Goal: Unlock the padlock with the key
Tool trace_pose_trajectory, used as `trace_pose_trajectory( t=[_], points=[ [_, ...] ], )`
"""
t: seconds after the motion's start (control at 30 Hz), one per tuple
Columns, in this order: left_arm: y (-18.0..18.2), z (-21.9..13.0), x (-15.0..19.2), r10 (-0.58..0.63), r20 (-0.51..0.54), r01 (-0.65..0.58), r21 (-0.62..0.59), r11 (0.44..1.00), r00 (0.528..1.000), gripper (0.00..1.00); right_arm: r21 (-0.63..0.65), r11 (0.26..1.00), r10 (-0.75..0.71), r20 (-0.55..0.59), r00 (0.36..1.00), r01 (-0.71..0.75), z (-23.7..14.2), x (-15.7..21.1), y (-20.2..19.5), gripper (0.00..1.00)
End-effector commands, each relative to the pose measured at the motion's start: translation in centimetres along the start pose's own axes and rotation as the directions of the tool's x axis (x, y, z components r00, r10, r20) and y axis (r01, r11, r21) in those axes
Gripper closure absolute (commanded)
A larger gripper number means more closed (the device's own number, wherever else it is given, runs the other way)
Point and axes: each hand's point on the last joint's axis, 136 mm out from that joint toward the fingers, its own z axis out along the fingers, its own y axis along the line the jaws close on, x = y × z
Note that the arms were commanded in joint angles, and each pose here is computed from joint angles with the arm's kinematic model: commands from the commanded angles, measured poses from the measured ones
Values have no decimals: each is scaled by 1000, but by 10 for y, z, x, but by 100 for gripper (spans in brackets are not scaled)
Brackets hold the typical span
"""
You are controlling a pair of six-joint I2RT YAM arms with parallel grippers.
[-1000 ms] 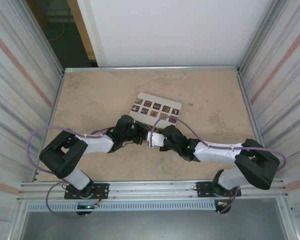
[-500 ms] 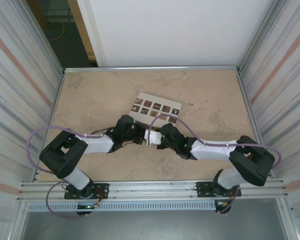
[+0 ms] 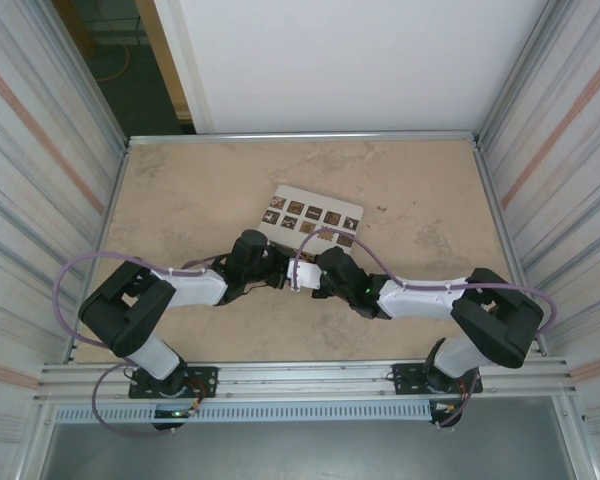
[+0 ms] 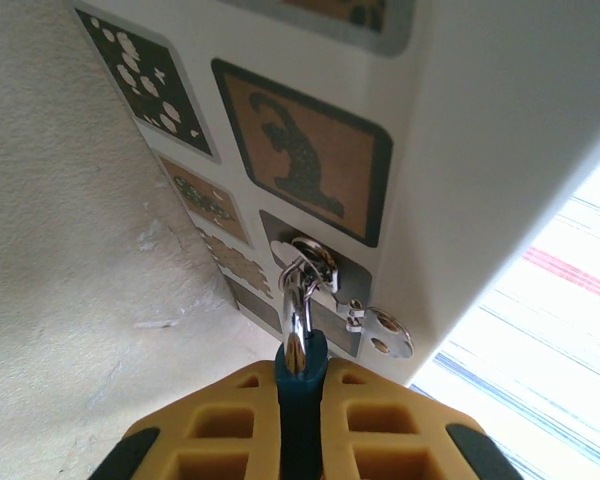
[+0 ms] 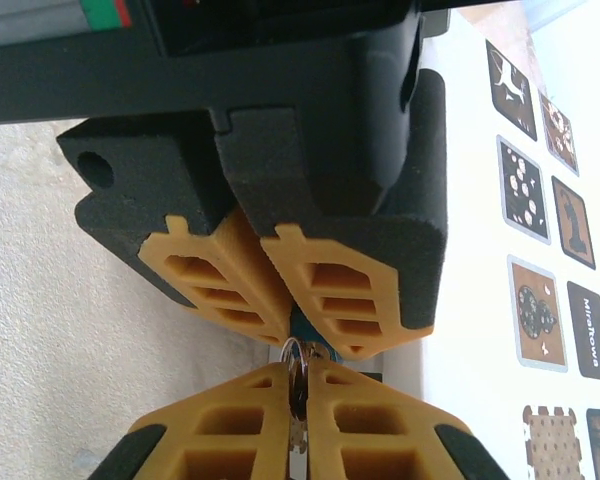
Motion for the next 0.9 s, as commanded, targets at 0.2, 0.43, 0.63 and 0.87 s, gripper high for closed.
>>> trace_pose_trajectory(
  t=[0.2, 0.43, 0.63, 0.87],
  points=[
    [-19, -4, 15, 24, -61, -19, 73, 997, 998, 100, 41, 990, 135, 10, 991, -135, 7, -2, -8, 100],
    [-16, -5, 14, 19, -59, -15, 72, 997, 998, 100, 69, 954, 289, 47, 956, -292, 4, -7, -13, 100],
    [-14, -5, 14, 17, -56, -13, 73, 997, 998, 100, 77, 848, 517, 95, 851, -524, 3, -14, -20, 100],
    [-10, -5, 13, 13, -48, -10, 68, 998, 999, 100, 49, 628, 765, 143, 628, -776, 3, -17, -32, 100]
  ],
)
